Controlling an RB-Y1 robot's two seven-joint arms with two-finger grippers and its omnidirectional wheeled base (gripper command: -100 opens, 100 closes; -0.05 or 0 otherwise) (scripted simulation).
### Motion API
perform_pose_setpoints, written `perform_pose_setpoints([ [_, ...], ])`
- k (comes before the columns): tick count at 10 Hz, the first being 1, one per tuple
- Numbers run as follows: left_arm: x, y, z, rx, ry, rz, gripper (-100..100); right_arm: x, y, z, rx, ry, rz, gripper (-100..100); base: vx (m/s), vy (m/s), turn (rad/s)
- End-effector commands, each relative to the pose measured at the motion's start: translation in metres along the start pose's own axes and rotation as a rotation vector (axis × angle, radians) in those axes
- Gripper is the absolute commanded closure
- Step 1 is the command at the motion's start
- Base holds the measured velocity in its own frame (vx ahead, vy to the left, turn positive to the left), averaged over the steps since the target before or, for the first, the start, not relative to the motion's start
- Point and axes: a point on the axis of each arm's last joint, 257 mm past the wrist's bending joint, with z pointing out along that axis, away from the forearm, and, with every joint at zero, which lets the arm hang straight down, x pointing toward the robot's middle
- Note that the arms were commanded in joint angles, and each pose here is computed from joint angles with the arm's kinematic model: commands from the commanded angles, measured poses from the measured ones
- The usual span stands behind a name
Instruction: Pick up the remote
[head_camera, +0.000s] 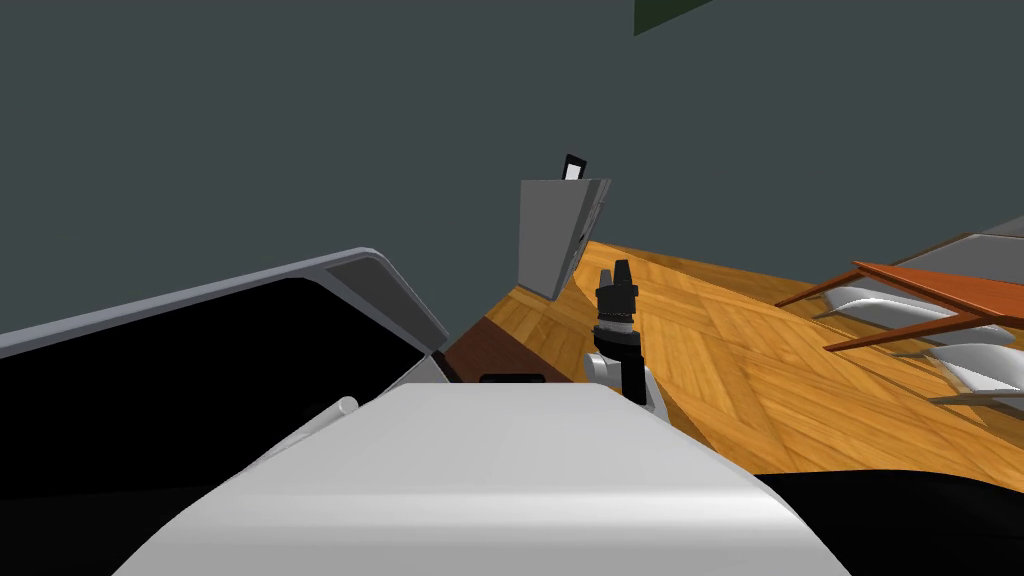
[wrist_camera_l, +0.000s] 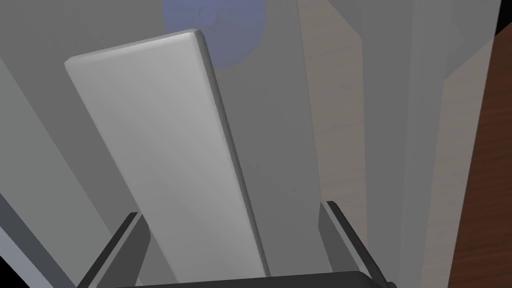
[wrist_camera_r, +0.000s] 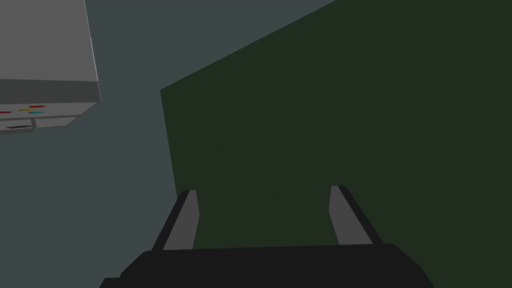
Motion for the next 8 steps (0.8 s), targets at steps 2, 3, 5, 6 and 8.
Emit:
perform_pose_setpoints([
  [2,0.0029,0.0027,0.0040,-0.002,0.001,-0.005,-100,0.0000,0.0000,0.0000,0.000,0.000,0.000,0,0.000,0.000,0.000],
  [3,0.0029,0.0029,0.0044,-0.001,0.001,-0.004,100,0.0000,0.0000,0.0000,0.000,0.000,0.000,0,0.000,0.000,0.000],
  [5,0.0036,0.0025,0.0044,-0.001,0.003,-0.007,100,0.0000,0.0000,0.0000,0.000,0.000,0.000,0,0.000,0.000,0.000],
  [6,0.0035,0.0026,0.0044,-0.001,0.002,-0.007,100,0.0000,0.0000,0.0000,0.000,0.000,0.000,0,0.000,0.000,0.000],
  [8,0.0035,0.0026,0.0044,-0.001,0.002,-0.005,0,0.0000,0.0000,0.0000,0.000,0.000,0.000,0,0.000,0.000,0.000],
])
